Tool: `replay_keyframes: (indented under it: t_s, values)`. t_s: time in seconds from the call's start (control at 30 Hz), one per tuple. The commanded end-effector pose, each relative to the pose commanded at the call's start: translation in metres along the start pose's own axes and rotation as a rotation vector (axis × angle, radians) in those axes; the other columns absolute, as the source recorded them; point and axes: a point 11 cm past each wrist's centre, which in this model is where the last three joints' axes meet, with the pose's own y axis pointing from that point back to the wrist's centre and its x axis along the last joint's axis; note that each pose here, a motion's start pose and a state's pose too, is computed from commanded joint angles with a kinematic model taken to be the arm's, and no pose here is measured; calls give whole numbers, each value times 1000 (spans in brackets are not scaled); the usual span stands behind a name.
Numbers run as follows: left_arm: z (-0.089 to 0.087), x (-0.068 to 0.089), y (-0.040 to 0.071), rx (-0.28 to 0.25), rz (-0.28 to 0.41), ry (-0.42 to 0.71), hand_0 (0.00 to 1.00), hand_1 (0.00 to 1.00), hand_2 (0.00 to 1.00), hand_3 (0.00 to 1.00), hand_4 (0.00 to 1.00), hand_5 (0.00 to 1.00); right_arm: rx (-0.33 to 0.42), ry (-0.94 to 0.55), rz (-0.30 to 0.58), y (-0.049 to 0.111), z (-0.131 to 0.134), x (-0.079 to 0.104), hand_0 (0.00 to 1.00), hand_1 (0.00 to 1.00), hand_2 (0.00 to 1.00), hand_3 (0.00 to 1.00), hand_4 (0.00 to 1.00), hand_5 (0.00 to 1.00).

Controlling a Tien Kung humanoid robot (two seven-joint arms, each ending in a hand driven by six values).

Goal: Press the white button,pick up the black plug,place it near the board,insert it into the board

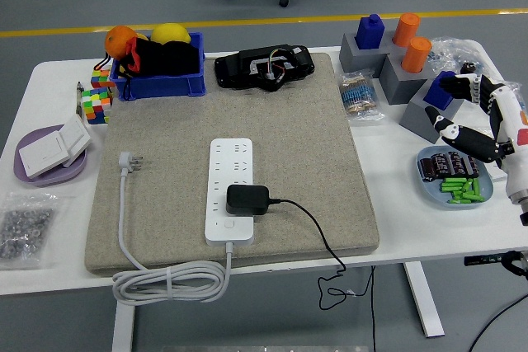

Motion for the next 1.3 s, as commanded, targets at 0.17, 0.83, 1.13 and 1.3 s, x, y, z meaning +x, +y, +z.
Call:
replay_keyframes:
  t_s: [0.17, 0.83, 1.13, 1.3]
  values:
    - [1, 0, 0, -1, 0, -1, 824, 789, 744, 791, 575, 479, 2, 1, -1, 0, 0, 0, 711, 667, 626, 612, 800, 193]
    - [0, 2, 0, 3, 4, -14, 823, 789, 743, 791, 574, 479, 2, 2, -12, -1, -1, -2, 710, 658, 622, 612, 791, 192]
    - [0, 2, 0, 0, 5, -11, 823, 789, 744, 791, 574, 479, -3, 2, -12, 1, 1, -3, 709, 655, 619, 612, 787, 192]
    - [0, 1, 0, 1, 2, -10, 823, 789, 744, 791, 574, 479, -5, 0, -12, 1, 1, -3, 709, 654, 619, 611, 786, 192]
